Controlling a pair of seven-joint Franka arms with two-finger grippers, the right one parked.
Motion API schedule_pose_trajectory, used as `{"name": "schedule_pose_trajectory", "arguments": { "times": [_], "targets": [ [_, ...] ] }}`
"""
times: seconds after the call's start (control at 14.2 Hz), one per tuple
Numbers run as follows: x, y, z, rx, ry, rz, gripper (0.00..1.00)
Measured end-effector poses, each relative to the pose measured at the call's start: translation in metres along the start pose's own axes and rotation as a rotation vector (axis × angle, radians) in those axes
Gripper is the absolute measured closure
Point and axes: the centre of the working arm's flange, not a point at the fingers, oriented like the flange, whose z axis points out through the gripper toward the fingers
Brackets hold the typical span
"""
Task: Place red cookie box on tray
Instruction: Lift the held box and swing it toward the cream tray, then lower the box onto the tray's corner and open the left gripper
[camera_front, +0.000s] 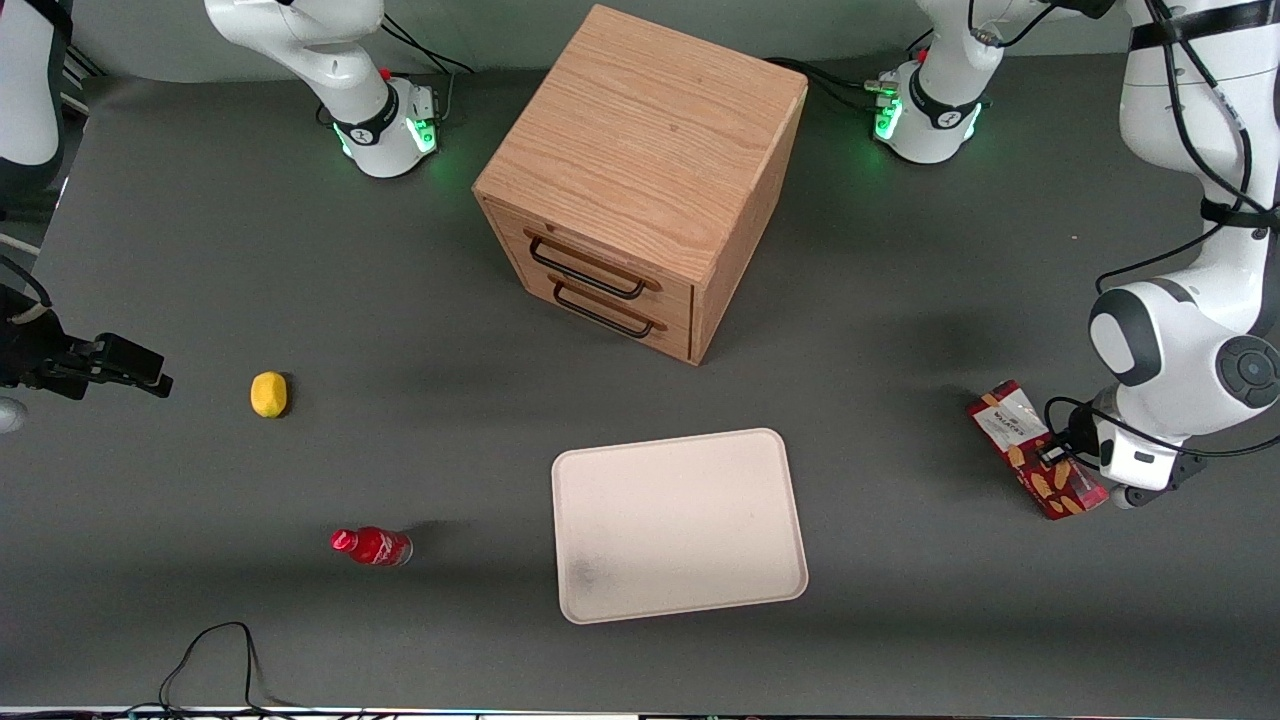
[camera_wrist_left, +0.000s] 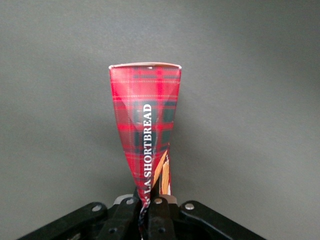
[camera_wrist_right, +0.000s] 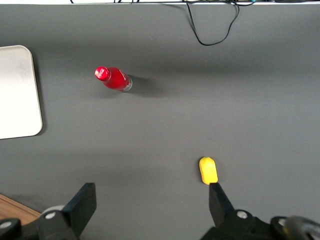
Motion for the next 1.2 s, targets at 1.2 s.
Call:
{"name": "schedule_pose_trajectory", "arguments": {
  "times": [1.2],
  "targets": [
    [-0.069,0.268,-0.231,-0.127,0.049,0.481,0.96]
  ]
}}
